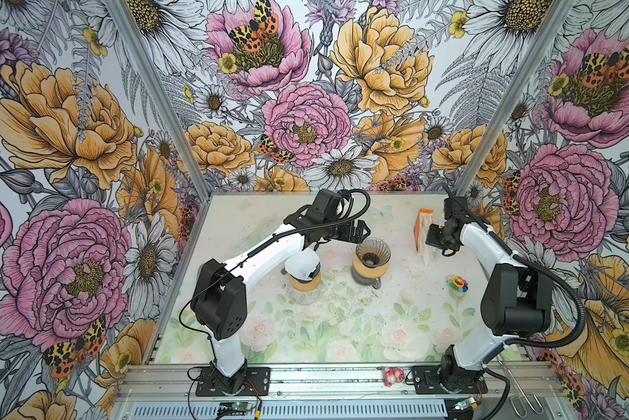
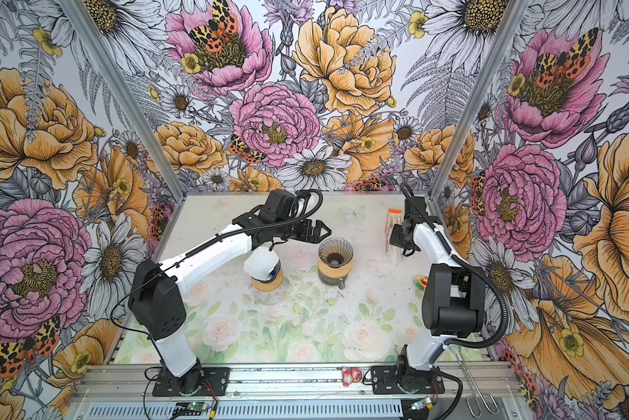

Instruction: Place the coffee filter in the dripper

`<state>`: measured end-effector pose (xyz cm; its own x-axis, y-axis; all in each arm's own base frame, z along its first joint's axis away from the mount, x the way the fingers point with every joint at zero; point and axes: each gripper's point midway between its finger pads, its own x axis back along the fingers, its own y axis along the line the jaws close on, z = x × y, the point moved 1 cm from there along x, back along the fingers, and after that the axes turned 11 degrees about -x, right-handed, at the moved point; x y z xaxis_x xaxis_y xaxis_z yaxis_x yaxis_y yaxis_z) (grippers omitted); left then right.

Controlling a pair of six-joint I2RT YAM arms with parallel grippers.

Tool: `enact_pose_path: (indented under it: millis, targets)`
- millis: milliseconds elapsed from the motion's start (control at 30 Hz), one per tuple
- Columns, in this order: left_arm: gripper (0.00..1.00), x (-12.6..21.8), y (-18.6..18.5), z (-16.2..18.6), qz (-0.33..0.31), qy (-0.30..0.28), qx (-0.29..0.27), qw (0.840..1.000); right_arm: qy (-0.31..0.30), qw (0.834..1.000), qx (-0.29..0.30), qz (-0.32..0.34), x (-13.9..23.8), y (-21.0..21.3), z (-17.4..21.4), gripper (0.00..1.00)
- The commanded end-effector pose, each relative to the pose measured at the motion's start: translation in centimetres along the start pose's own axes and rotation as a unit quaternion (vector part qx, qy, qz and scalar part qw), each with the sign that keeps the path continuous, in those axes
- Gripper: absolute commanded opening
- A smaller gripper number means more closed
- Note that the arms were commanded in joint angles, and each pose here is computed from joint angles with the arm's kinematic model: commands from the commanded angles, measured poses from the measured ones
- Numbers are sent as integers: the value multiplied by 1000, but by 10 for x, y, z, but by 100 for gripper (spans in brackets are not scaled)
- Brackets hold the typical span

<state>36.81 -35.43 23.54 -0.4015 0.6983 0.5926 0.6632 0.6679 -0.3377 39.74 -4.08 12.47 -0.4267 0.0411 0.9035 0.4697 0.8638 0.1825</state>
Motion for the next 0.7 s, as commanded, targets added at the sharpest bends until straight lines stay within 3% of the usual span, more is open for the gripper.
enact_pose_path:
  millis: [0,267,667]
  targets:
    - [99,2,-9,-6,12,-6,-13,1000,-20,1000,-3,2,9,-1,-7,14]
    - [99,0,-8,-6,11,-4,-13,1000,1,1000,6,-16,-1,5,-2,24]
    - [99,-1,-8,-5,11,-2,-12,1000,-5,1000,-4,18,-17,-2,-17,20]
